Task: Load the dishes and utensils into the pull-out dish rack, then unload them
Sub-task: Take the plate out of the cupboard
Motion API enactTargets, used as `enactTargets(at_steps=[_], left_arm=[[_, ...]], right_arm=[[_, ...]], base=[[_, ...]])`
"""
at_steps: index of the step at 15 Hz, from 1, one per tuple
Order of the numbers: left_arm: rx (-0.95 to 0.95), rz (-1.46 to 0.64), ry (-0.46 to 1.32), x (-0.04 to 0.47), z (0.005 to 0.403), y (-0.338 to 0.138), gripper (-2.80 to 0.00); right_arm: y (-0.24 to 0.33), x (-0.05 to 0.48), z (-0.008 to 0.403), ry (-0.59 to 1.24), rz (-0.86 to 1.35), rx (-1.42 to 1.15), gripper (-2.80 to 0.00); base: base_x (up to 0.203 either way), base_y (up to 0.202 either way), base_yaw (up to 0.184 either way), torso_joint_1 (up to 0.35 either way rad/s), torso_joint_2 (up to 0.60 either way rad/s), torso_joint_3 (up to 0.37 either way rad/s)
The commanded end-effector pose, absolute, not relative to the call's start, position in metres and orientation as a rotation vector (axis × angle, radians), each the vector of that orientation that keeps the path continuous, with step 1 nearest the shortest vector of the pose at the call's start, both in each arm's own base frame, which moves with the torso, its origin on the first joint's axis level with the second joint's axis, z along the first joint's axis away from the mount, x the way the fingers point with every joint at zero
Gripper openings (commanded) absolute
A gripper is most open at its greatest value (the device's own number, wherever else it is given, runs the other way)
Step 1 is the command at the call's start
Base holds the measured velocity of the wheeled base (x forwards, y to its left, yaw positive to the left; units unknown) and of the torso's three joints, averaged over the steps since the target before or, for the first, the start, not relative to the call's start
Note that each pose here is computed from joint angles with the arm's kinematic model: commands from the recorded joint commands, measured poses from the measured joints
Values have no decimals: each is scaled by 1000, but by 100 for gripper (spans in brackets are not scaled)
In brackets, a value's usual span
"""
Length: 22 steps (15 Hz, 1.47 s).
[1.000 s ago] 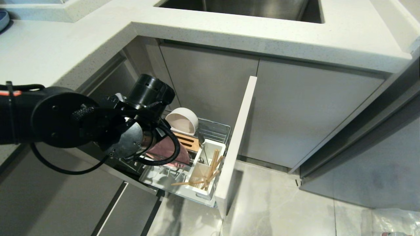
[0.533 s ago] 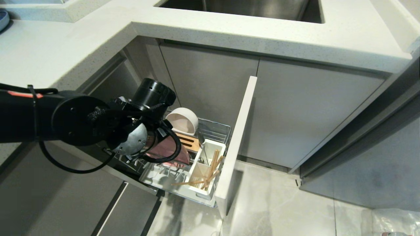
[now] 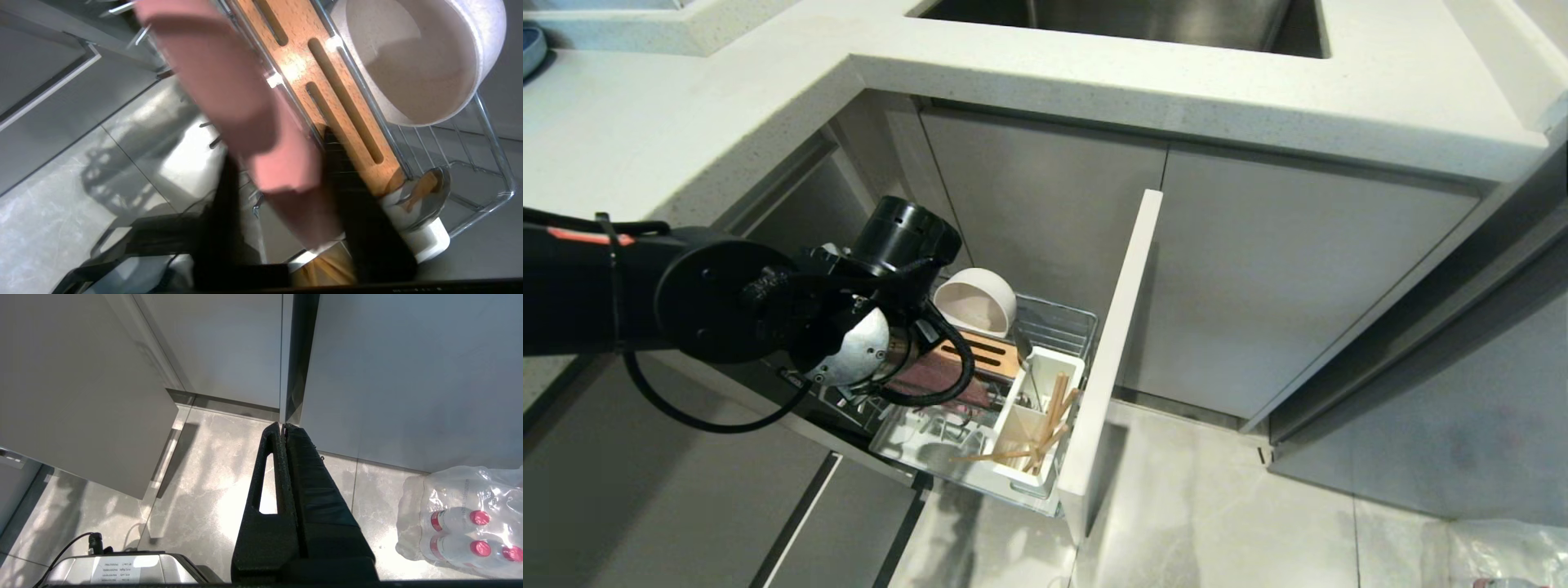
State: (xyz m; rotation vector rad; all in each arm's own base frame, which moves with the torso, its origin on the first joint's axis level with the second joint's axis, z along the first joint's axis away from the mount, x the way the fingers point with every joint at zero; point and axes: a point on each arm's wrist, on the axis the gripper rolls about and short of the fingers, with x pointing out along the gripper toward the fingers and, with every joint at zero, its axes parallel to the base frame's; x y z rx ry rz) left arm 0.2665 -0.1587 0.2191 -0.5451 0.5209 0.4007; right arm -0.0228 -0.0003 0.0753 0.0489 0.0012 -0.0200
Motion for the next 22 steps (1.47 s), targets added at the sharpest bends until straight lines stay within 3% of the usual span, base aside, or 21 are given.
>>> enactTargets(at_steps=[1, 13, 22], left_arm=[[-543, 406, 522, 265, 220, -158, -280], [-610, 333, 454, 243, 254, -154, -280], [-633, 80, 456, 170, 301, -169, -280]], right_arm=[[0, -23, 75, 3, -20, 49, -280], [0, -23, 75, 3, -20, 49, -280], [0, -23, 75, 3, -20, 49, -280]], base=[[0, 0, 0, 0, 0, 0], [0, 0, 0, 0, 0, 0], [0, 0, 0, 0, 0, 0]])
